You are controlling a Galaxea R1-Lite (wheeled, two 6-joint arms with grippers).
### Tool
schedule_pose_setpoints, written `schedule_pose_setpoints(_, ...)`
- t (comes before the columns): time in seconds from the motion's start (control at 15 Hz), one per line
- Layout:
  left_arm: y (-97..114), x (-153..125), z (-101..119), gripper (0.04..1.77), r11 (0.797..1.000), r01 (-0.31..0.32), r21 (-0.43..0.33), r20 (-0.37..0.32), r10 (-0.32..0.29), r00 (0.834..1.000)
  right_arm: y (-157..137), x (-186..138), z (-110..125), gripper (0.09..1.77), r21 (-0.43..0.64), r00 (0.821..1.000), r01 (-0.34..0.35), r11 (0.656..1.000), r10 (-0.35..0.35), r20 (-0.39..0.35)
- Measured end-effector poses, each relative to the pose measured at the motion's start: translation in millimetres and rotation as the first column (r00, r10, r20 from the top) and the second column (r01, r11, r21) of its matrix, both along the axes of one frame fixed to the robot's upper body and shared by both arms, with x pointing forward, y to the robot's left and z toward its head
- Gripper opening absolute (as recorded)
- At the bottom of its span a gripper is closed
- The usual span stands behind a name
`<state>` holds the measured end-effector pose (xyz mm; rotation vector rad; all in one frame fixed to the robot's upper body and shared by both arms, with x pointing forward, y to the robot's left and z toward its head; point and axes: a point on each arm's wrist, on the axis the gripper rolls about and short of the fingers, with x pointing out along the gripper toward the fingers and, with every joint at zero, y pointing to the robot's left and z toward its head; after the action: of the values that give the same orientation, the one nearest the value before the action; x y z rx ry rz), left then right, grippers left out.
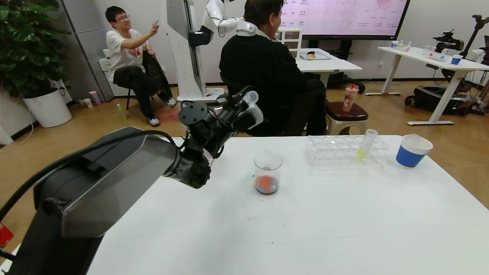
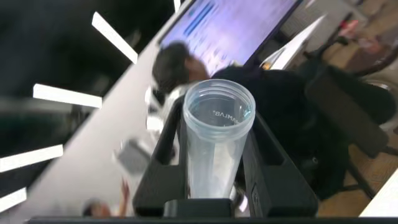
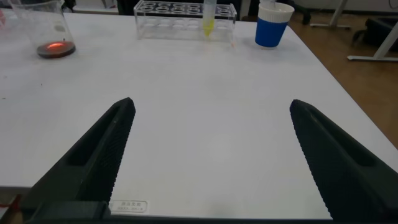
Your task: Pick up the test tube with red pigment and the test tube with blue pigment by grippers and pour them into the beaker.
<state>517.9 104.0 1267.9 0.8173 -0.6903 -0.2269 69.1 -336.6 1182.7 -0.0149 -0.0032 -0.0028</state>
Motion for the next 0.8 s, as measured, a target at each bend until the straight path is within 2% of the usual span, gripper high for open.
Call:
schedule_pose_setpoints(0.07, -7.7, -6.6, 9.0, 0.52, 0.984, -0.065, -0.168, -0.085, 0.051, 0.995, 0.0, 0.0, 0.0, 1.74, 0.0, 1.0, 0.0, 1.0, 0.0, 0.0)
schedule_pose_setpoints(0.13, -13.8, -11.7, 17.9, 0.52, 0.939, -0.118, -0.324, -0.165, 0.066, 0.984, 0.0, 0.0, 0.0, 1.74, 0.0, 1.0, 0.0, 1.0, 0.0, 0.0)
schedule_pose_setpoints(0.2, -17.8, -14.7, 27.4, 0.52, 0.877, -0.18, -0.446, -0.227, 0.083, 0.97, 0.0, 0.0, 0.0, 1.74, 0.0, 1.0, 0.0, 1.0, 0.0, 0.0)
schedule_pose_setpoints(0.27, -18.7, -15.2, 34.6, 0.52, 0.806, -0.254, -0.535, -0.293, 0.105, 0.95, 0.0, 0.0, 0.0, 1.74, 0.0, 1.0, 0.0, 1.0, 0.0, 0.0)
schedule_pose_setpoints(0.4, -15.4, -12.6, 39.0, 0.51, 0.687, -0.392, -0.612, -0.423, 0.134, 0.896, 0.0, 0.0, 0.0, 1.74, 0.0, 1.0, 0.0, 1.0, 0.0, 0.0)
schedule_pose_setpoints(0.53, -8.8, -10.1, 43.7, 0.52, 0.582, -0.463, -0.668, -0.491, 0.123, 0.862, 0.0, 0.0, 0.0, 1.74, 0.0, 1.0, 0.0, 1.0, 0.0, 0.0)
schedule_pose_setpoints(0.6, -6.5, -9.6, 43.5, 0.52, 0.548, -0.496, -0.673, -0.53, 0.11, 0.841, 0.0, 0.0, 0.0, 1.74, 0.0, 1.0, 0.0, 1.0, 0.0, 0.0)
schedule_pose_setpoints(0.73, 1.9, -10.3, 42.9, 0.51, 0.496, -0.56, -0.664, -0.606, 0.083, 0.791, 0.0, 0.0, 0.0, 1.74, 0.0, 1.0, 0.0, 1.0, 0.0, 0.0)
schedule_pose_setpoints(0.8, 8.5, -11.3, 46.9, 0.52, 0.473, -0.579, -0.663, -0.626, 0.073, 0.776, 0.0, 0.0, 0.0, 1.74, 0.0, 1.0, 0.0, 1.0, 0.0, 0.0)
